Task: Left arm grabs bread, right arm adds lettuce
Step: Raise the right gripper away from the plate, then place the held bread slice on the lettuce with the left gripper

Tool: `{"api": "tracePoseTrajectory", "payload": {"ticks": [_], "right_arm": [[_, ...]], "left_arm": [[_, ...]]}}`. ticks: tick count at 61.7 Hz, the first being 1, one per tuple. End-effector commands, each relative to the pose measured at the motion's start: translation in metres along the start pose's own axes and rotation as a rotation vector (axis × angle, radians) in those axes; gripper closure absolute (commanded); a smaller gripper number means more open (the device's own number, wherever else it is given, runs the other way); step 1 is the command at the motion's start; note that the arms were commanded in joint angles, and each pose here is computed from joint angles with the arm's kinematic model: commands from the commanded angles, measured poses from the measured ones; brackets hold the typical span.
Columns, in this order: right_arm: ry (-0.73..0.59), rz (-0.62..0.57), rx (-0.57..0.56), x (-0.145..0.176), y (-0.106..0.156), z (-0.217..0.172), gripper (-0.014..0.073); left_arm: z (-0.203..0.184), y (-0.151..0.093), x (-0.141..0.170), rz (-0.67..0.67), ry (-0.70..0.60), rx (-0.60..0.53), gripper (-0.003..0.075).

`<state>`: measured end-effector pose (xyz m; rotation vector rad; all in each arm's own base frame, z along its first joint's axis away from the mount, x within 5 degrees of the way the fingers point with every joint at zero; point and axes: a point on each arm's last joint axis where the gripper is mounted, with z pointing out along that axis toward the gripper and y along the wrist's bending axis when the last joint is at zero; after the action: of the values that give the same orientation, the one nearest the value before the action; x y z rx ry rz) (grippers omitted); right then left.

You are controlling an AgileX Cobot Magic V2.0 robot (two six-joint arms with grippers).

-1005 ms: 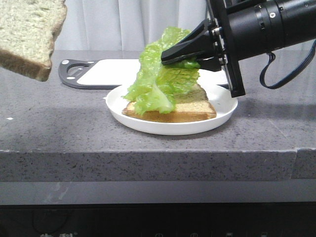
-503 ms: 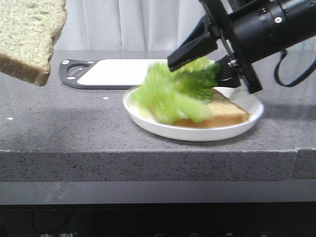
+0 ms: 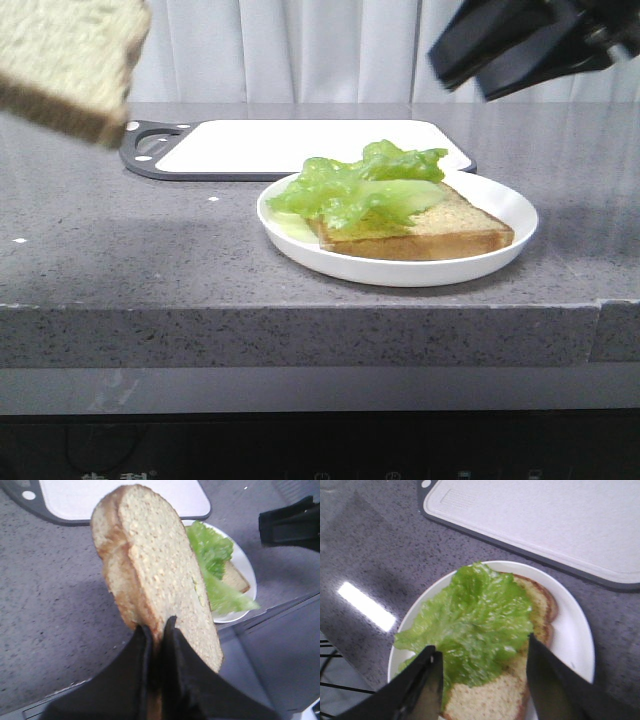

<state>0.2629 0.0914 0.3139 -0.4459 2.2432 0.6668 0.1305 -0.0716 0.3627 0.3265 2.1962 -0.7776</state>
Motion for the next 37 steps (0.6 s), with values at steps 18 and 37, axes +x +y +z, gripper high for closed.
{"api": "tracePoseTrajectory", "payload": {"ticks": [18,37], "right_arm": [[-0.058,-0.115,0.194,0.002,0.023,-0.078,0.0189],[-0.055,-0.115,0.195,0.008,0.024,-0.079,0.0189]], "left_arm": [[0.052,-0.016,-0.037,-0.140,-0.113,0.364,0.0741],[0.145,-0.020,-0.031,-0.268,0.004,0.510,0.0741]]}}
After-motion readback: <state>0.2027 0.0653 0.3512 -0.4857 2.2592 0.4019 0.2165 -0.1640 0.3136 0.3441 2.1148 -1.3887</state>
